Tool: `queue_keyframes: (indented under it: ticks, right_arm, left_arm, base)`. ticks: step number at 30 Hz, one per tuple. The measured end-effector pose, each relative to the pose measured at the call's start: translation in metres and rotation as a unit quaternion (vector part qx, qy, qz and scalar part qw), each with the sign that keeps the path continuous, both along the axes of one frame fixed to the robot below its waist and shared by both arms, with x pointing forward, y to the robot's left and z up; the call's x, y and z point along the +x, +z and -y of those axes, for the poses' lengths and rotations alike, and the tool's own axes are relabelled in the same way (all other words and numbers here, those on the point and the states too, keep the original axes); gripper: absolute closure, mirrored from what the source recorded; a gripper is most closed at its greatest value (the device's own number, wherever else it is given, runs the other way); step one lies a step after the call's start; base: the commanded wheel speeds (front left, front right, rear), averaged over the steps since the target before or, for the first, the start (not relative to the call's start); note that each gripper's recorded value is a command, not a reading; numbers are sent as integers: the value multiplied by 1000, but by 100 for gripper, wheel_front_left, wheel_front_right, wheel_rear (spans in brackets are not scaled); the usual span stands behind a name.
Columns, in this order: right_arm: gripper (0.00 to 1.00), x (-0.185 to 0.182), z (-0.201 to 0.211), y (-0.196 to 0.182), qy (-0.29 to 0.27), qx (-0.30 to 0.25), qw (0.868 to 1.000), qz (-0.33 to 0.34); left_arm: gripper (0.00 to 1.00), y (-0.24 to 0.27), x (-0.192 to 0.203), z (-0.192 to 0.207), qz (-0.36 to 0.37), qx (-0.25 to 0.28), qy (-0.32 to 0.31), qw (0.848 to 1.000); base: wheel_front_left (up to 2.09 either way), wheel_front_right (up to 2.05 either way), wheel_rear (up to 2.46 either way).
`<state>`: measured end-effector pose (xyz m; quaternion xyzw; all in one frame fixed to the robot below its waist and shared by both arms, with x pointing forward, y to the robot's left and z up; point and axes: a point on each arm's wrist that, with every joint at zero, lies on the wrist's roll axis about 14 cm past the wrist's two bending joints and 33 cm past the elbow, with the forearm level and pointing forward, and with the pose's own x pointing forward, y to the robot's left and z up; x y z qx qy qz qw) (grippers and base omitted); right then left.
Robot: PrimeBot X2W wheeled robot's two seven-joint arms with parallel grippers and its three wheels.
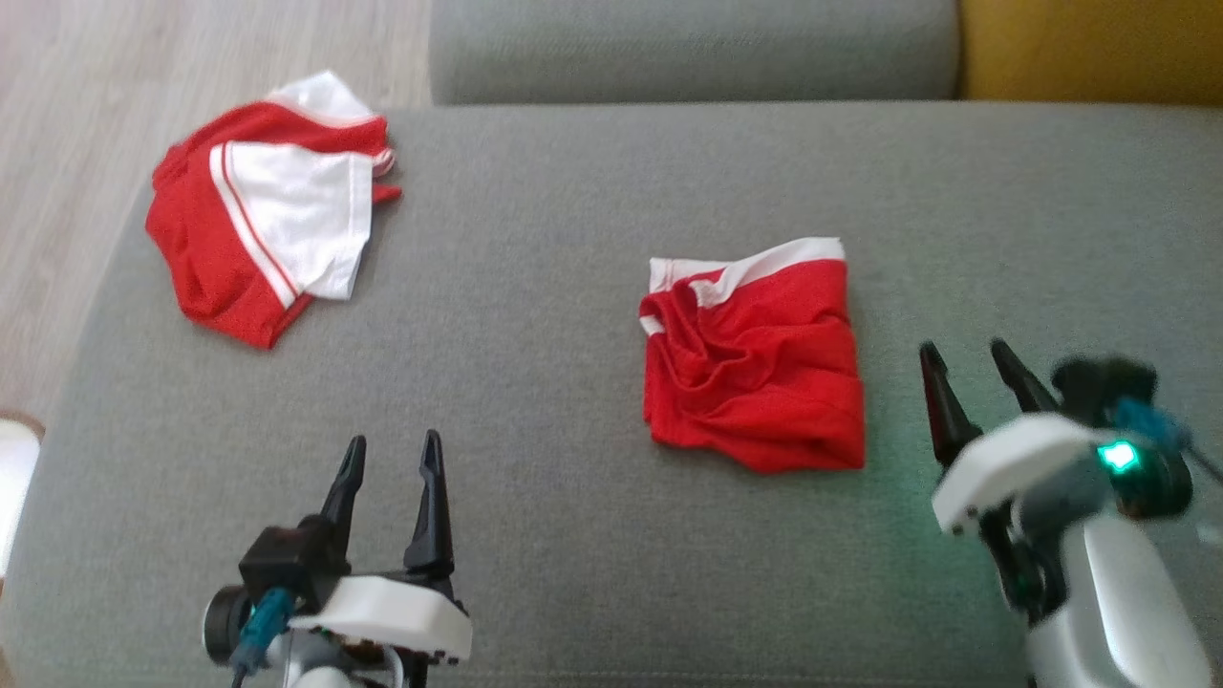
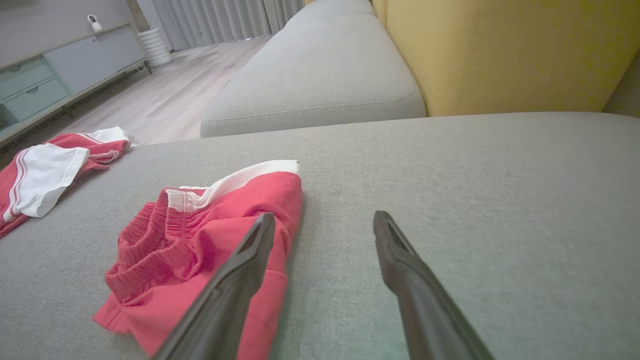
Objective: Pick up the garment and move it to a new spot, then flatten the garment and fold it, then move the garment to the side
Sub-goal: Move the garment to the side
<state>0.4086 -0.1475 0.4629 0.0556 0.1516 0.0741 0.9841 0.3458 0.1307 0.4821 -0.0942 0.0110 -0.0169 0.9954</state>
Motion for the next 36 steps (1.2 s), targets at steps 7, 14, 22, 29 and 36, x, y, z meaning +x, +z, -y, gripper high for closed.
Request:
queue_keyframes:
  ticks: [7, 14, 22, 29, 36]
  right_arm:
    - [0, 37, -23, -24, 46, -15, 996, -73]
    - [0, 48, -33, -77, 71, -15, 981, -178]
    - [58, 61, -54, -93, 105, 2, 969, -222]
    - [100, 68, -45, -89, 106, -14, 973, -205]
    - [100, 85, 9, -72, 60, -55, 981, -174]
  left_arm:
    - [0, -3, 16, -6, -5, 0, 9, 1000]
    - [0, -16, 23, -19, -25, 1, 29, 999]
    - [0, -23, 26, -28, -37, 0, 46, 998]
    - [0, -24, 37, -17, -35, -4, 30, 999]
    - [0, -22, 54, 7, -25, -8, -9, 1000]
  base:
    - [0, 0, 0]
    - [0, 0, 0]
    - [0, 0, 0]
    - [0, 0, 0]
    - [0, 0, 0]
